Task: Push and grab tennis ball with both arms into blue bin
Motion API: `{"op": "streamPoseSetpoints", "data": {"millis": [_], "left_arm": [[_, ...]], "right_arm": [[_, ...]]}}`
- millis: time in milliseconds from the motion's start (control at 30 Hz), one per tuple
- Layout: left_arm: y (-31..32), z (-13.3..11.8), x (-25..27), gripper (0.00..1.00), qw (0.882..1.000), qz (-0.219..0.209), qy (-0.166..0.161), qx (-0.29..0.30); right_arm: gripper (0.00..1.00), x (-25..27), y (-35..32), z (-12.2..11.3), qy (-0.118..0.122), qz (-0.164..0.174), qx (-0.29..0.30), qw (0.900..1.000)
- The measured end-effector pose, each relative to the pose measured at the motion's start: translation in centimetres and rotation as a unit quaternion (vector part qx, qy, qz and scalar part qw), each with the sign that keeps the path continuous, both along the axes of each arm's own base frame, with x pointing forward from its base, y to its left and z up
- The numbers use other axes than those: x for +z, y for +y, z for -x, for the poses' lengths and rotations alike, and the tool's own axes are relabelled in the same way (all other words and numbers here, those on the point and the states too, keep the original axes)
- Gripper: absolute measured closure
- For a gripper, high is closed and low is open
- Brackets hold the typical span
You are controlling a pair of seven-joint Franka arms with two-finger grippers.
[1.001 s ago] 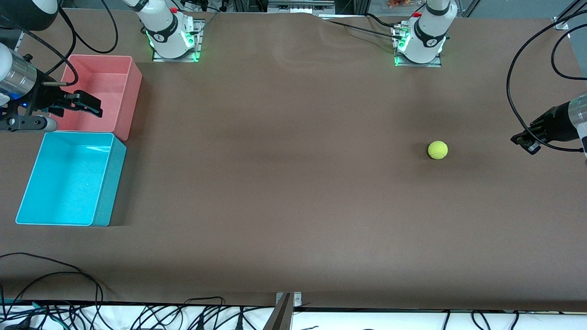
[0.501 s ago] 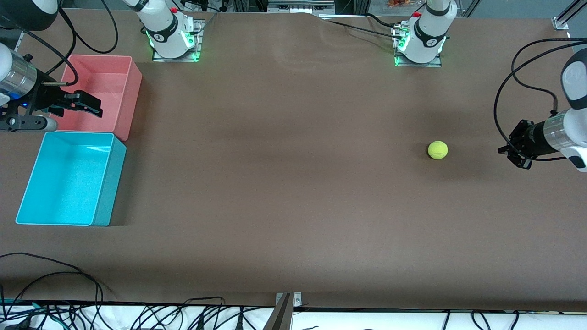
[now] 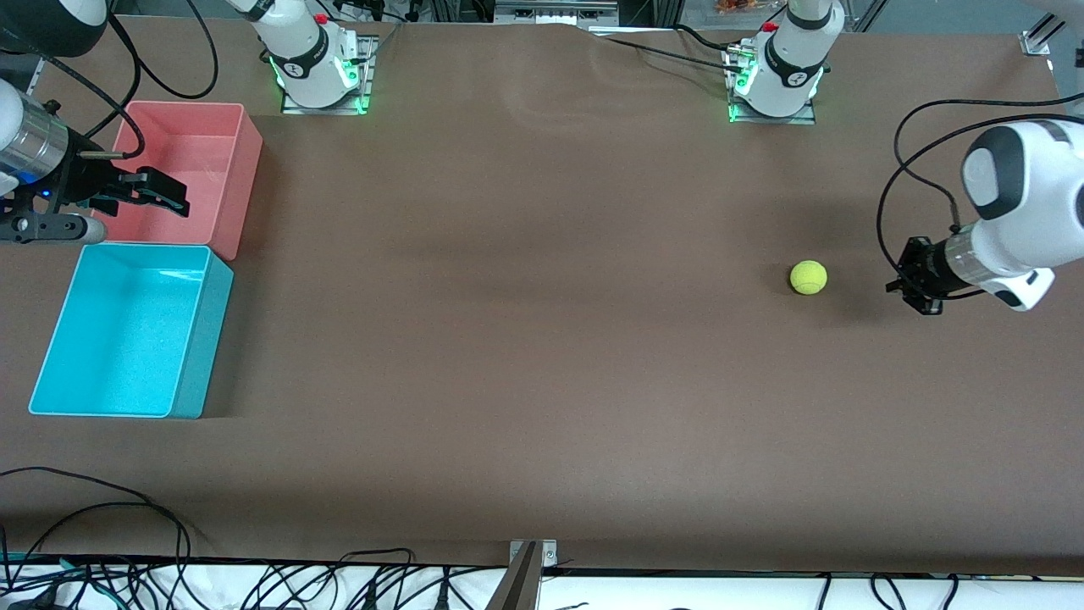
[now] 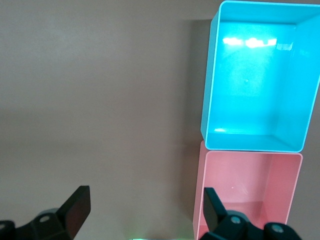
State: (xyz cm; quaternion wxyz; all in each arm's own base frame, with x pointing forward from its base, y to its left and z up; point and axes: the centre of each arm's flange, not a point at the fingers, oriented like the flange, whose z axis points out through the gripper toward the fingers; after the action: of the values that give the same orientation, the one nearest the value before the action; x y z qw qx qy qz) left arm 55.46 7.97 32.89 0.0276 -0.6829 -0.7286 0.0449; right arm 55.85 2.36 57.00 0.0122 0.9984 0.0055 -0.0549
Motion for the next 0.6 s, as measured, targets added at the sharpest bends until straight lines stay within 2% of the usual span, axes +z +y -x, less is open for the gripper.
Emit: {"op": "streamPoseSetpoints", "data": {"millis": [267,601], "left_arm": [[0.2,3.2,-4.8,0.99,1.000,-0.004,0.004,0.007],[0.1,5.7,-8.8,0.99,1.000,-0.008,-0.016,0.010]], "right_arm": [[0.00,0.0,0.0,0.0,0.000,0.000,0.000,1.000],[0.00,0.0,0.0,0.0,0.000,0.000,0.000,1.000]]}}
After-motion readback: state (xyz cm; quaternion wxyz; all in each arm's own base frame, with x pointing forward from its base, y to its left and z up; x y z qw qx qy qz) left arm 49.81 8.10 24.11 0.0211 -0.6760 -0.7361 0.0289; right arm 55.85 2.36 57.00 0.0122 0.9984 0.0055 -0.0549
